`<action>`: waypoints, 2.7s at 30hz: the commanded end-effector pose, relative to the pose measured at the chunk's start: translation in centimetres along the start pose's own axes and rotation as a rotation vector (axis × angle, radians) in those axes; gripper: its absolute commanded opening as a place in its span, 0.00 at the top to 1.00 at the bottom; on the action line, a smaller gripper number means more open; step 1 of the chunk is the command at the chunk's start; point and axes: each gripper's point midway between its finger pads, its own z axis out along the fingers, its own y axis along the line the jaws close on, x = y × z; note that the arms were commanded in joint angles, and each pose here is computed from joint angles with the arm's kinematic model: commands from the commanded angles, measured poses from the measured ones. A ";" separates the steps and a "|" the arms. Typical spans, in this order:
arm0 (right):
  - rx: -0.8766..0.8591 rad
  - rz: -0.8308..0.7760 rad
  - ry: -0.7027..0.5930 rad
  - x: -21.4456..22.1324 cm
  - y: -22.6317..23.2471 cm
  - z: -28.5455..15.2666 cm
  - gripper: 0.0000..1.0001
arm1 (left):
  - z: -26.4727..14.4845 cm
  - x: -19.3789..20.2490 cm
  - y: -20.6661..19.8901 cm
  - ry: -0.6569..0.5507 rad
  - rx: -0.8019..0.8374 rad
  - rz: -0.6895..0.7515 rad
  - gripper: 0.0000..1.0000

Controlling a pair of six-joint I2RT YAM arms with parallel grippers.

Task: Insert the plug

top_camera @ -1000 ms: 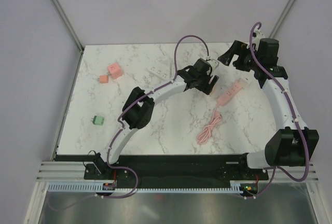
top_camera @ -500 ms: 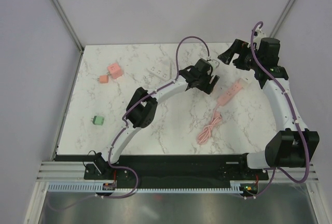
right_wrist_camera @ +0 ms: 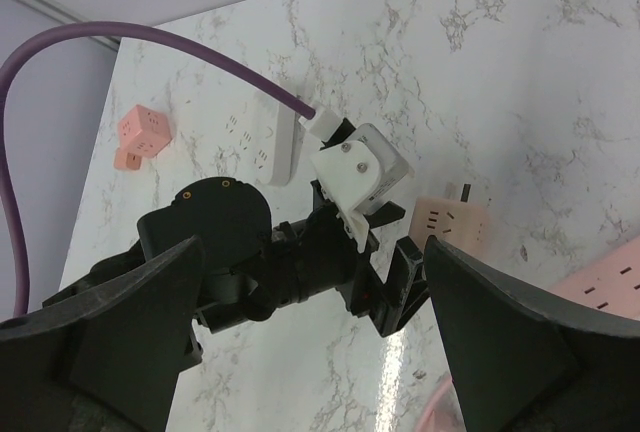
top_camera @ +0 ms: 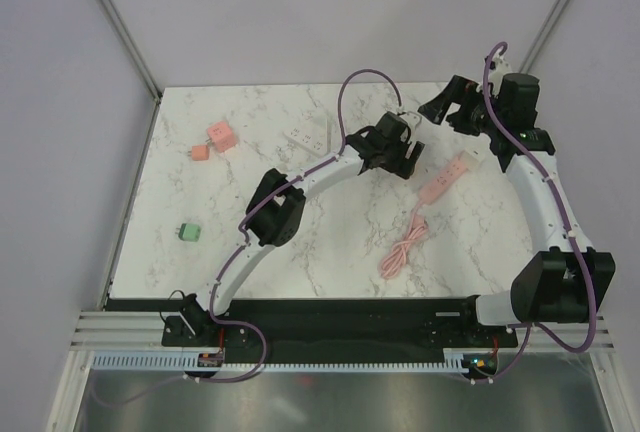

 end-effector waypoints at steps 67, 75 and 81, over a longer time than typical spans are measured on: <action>-0.353 -0.893 0.043 16.0 8.0 5.4 1.00 | -26.3 -1.7 7.4 -0.013 0.511 -0.608 0.18; -0.423 -0.941 0.014 16.5 11.9 3.7 1.00 | -27.1 -1.9 4.9 0.011 0.632 -0.576 0.13; -0.435 -0.953 -0.003 16.3 13.4 3.5 1.00 | -25.8 0.1 2.4 0.089 0.673 -0.580 0.13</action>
